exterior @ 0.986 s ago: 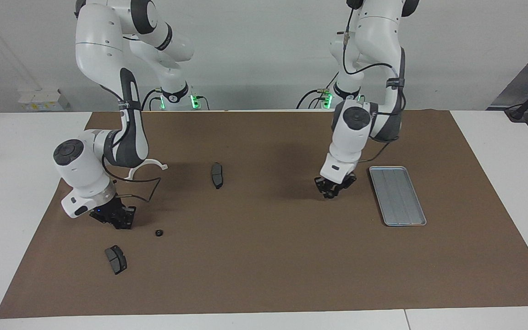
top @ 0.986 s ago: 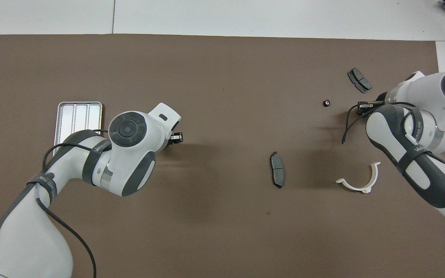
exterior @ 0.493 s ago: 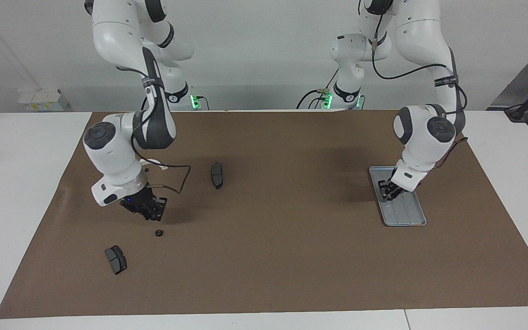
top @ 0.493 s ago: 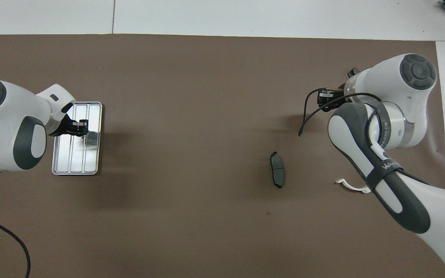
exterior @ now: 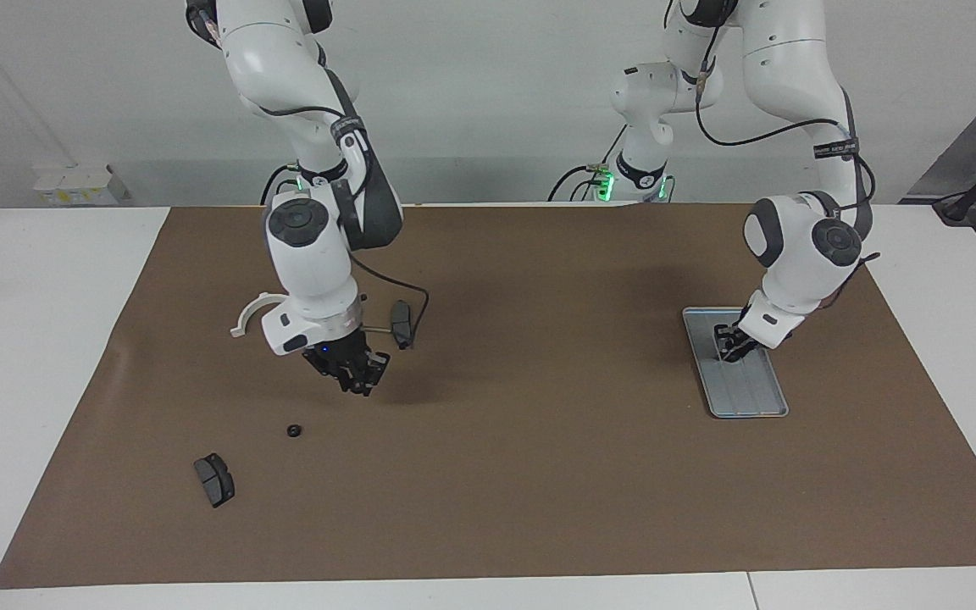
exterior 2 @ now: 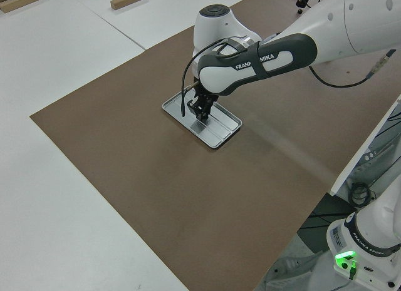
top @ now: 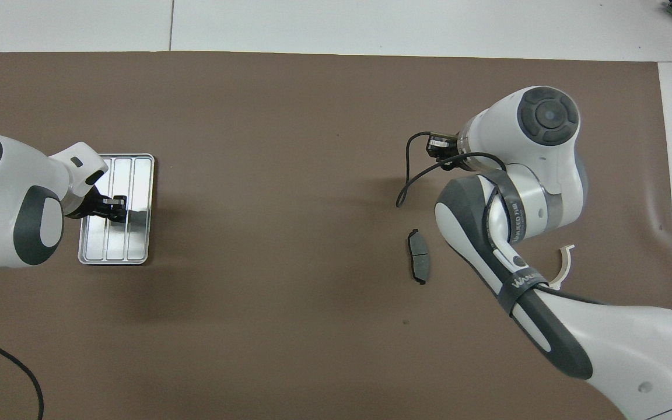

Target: Pick bearing gear from pile to tray

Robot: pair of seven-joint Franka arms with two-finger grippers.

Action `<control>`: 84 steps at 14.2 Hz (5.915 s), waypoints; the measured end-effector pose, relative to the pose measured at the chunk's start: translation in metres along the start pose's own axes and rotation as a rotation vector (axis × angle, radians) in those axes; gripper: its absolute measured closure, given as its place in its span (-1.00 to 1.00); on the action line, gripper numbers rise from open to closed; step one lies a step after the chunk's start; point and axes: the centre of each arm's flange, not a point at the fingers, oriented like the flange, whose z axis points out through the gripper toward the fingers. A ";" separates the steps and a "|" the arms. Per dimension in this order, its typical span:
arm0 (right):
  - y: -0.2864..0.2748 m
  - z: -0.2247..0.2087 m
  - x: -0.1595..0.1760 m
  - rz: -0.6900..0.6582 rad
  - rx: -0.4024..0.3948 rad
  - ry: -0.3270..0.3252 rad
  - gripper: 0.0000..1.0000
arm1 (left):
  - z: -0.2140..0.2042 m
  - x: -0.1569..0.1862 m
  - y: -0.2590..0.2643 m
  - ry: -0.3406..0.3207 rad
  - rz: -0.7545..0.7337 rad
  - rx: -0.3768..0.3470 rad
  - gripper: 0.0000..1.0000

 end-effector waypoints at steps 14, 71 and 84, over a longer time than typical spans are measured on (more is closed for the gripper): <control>-0.184 0.062 -0.137 0.107 0.013 -0.015 0.30 | -0.062 0.039 0.135 0.141 -0.056 -0.072 -0.93; 0.176 0.092 0.115 -0.301 -0.032 -0.084 -0.26 | -0.023 0.016 0.051 -0.145 -0.015 -0.020 0.30; 0.154 0.066 0.113 -0.273 -0.010 -0.034 0.53 | -0.042 0.006 0.067 -0.066 0.013 -0.021 -1.00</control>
